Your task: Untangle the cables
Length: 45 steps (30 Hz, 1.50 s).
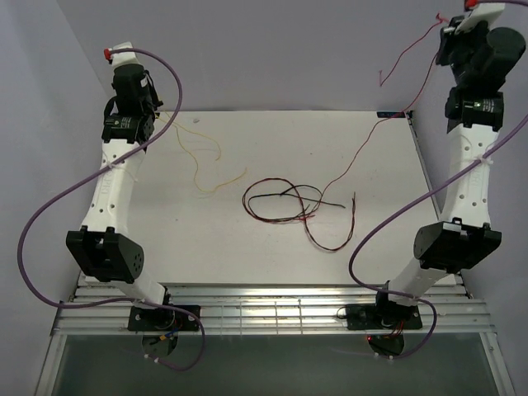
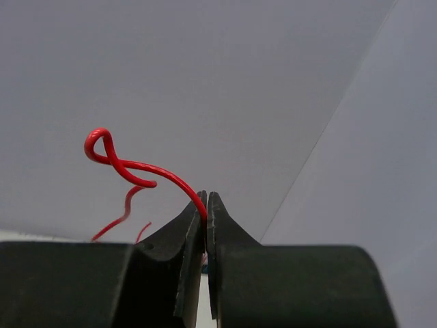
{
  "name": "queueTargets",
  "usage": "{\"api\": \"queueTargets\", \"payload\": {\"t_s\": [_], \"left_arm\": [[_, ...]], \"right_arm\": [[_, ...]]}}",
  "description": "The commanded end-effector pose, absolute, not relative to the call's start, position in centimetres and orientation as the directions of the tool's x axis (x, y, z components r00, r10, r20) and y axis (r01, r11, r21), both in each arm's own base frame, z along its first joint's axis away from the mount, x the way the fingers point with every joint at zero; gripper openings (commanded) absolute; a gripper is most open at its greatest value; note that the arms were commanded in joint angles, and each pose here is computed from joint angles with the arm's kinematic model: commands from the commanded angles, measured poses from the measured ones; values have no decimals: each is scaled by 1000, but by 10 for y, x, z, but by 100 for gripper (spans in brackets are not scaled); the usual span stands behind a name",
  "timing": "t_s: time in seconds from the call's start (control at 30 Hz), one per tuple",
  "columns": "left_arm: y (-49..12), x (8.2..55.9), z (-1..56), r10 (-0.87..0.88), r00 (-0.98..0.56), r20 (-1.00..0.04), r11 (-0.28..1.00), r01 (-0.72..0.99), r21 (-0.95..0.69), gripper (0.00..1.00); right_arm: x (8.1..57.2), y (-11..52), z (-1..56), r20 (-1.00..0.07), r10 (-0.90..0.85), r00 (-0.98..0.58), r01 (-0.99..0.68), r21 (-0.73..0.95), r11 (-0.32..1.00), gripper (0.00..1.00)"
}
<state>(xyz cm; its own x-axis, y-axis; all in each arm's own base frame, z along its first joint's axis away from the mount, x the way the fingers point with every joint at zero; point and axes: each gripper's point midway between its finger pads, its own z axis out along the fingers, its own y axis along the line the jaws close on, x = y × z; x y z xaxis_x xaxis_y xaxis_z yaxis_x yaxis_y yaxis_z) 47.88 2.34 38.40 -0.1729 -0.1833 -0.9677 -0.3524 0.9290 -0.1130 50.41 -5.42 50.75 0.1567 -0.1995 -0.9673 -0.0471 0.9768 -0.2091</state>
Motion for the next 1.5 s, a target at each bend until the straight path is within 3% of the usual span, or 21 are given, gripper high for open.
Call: {"api": "queueTargets", "payload": {"t_s": [0.0,0.23,0.5,0.67,1.1,1.3,1.47], "left_arm": [[41,483,425,-162,-81,-983,931,-343,-125,0],[92,497,445,-160,16,-987,895,-419,-151,0],[98,521,427,-142,-2,-990,908,-398,-130,0],[94,535,398,-123,-51,-991,925,-368,-96,0],[84,576,321,-120,-198,-973,953,-298,-57,0],[79,585,246,-169,-343,-924,954,-293,-66,0],[71,585,173,-203,-505,-839,958,-279,-65,0]], "right_arm": [[497,-64,582,-923,-245,296,48,-242,969,8],[493,-72,650,-789,-253,560,151,-204,967,8],[446,-47,720,-605,-153,781,65,-166,984,8],[477,-58,687,-649,-215,730,115,-194,974,8],[568,-32,588,-745,-183,641,-68,-292,954,8],[600,-22,539,-790,-197,581,-113,-318,941,8],[630,-25,457,-875,-178,450,-158,-274,948,8]]}}
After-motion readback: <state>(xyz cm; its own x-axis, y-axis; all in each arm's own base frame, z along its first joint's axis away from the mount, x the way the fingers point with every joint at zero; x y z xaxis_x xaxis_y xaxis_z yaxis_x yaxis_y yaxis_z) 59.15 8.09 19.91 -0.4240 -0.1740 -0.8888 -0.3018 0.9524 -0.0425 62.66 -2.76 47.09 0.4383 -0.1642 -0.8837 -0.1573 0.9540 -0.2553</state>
